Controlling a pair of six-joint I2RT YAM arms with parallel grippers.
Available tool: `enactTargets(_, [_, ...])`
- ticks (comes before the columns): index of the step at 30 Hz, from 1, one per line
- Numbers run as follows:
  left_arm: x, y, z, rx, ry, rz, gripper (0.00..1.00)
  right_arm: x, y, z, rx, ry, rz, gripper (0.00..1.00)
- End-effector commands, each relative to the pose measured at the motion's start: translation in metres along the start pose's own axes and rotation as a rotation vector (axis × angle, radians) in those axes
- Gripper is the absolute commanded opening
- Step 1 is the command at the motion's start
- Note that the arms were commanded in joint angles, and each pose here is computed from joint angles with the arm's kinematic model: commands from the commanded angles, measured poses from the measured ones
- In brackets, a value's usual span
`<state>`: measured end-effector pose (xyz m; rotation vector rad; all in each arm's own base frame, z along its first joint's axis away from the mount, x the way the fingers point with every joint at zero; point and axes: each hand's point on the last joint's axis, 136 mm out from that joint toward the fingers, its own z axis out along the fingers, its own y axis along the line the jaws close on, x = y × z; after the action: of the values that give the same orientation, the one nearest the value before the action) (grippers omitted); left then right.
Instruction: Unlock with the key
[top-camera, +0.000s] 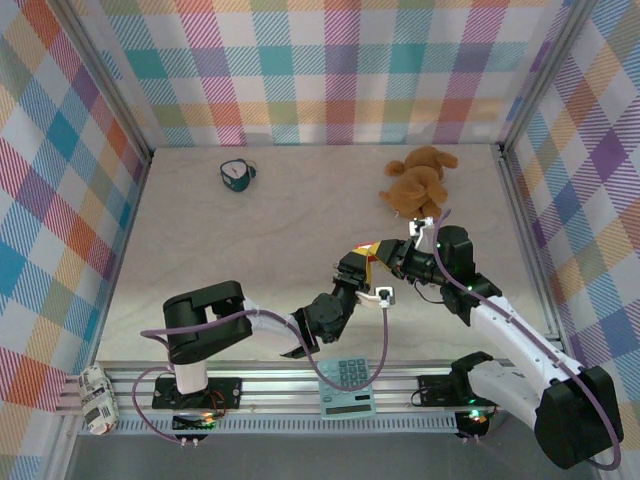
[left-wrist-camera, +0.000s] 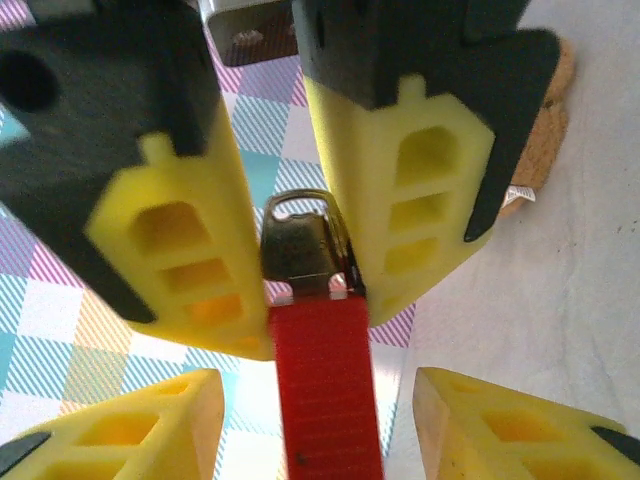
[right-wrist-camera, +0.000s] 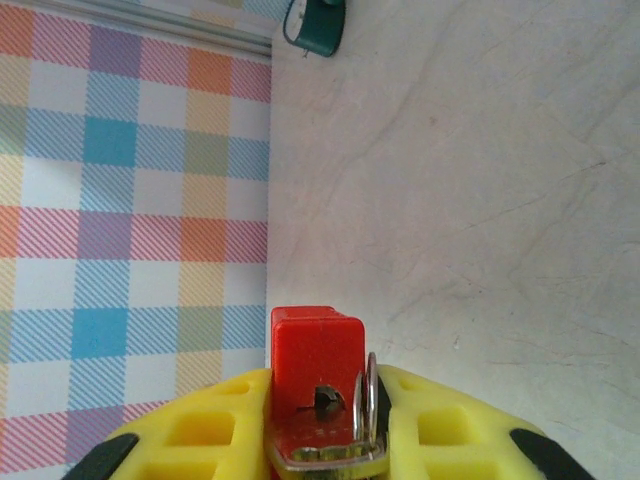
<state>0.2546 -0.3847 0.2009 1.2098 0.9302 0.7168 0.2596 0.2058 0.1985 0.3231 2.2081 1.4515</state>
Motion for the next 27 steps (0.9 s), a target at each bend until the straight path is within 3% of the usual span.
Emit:
enactTargets(1, [-0.006, 0.015, -0.011, -0.028, -0.028, -0.053, 0.59, -0.007, 0.007, -0.001, -0.003, -0.031, -0.063, 0.24])
enactTargets(9, [-0.001, 0.013, -0.02, -0.018, -0.019, -0.056, 0.69, -0.015, 0.008, 0.003, 0.004, -0.048, -0.081, 0.24])
enactTargets(15, [0.022, 0.04, -0.037, -0.055, 0.02, -0.095, 0.74, -0.024, 0.014, 0.002, 0.019, -0.07, -0.129, 0.24])
enactTargets(21, [0.08, 0.104, -0.06, -0.167, 0.135, -0.3, 0.75, -0.022, 0.019, 0.004, 0.003, -0.051, -0.13, 0.23])
enactTargets(27, [0.121, 0.14, -0.072, -0.199, 0.184, -0.527, 0.75, -0.008, 0.014, 0.015, -0.013, -0.006, -0.097, 0.23])
